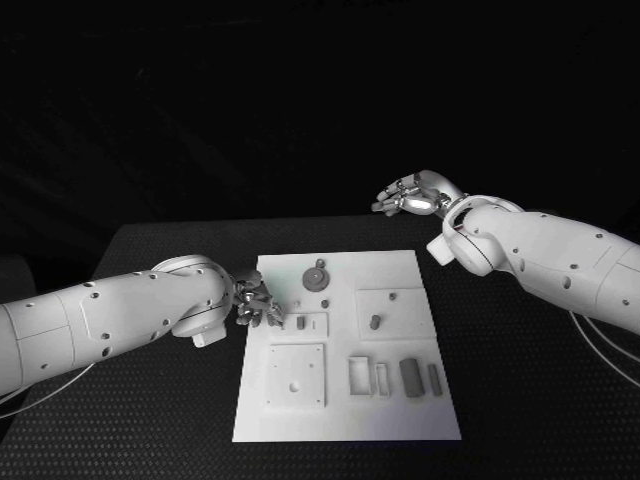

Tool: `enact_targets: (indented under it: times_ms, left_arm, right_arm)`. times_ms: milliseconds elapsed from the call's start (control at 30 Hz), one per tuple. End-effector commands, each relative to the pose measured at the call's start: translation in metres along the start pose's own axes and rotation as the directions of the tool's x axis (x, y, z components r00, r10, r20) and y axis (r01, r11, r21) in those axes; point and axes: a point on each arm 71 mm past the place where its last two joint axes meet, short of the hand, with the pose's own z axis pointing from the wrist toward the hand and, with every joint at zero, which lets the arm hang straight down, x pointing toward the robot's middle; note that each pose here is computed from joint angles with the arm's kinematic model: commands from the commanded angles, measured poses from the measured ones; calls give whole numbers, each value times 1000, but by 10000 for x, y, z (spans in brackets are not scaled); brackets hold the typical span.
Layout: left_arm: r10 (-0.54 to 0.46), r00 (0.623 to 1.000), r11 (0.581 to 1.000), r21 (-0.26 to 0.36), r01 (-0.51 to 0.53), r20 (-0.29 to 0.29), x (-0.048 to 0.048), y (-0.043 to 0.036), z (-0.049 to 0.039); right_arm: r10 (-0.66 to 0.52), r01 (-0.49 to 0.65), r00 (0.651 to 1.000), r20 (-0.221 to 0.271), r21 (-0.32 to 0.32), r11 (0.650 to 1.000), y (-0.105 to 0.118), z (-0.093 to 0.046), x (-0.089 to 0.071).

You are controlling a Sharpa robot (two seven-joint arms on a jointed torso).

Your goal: Assemble the parts on the task board

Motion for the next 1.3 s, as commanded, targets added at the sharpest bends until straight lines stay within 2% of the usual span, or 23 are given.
enact_targets:
  times_ms: [33,600,833,1300]
  left_arm:
    - [7,1000,1000,3,-7,-5,34,-9,11]
    - [8,1000,1000,0,-8,-9,51,-14,28]
    - [26,999,1000,3,-26,-18,69,-40,48]
    - [43,999,999,-7,-44,-31,88,-11,52]
  right_arm:
    - [3,-3,1000,-6,-14,1000,18,2,16]
    - [3,-3,1000,-8,-14,1000,16,0,19]
    - [5,-5,1000,-11,-17,1000,29,1,34]
    - [5,-5,1000,-14,-16,1000,26,-2,35]
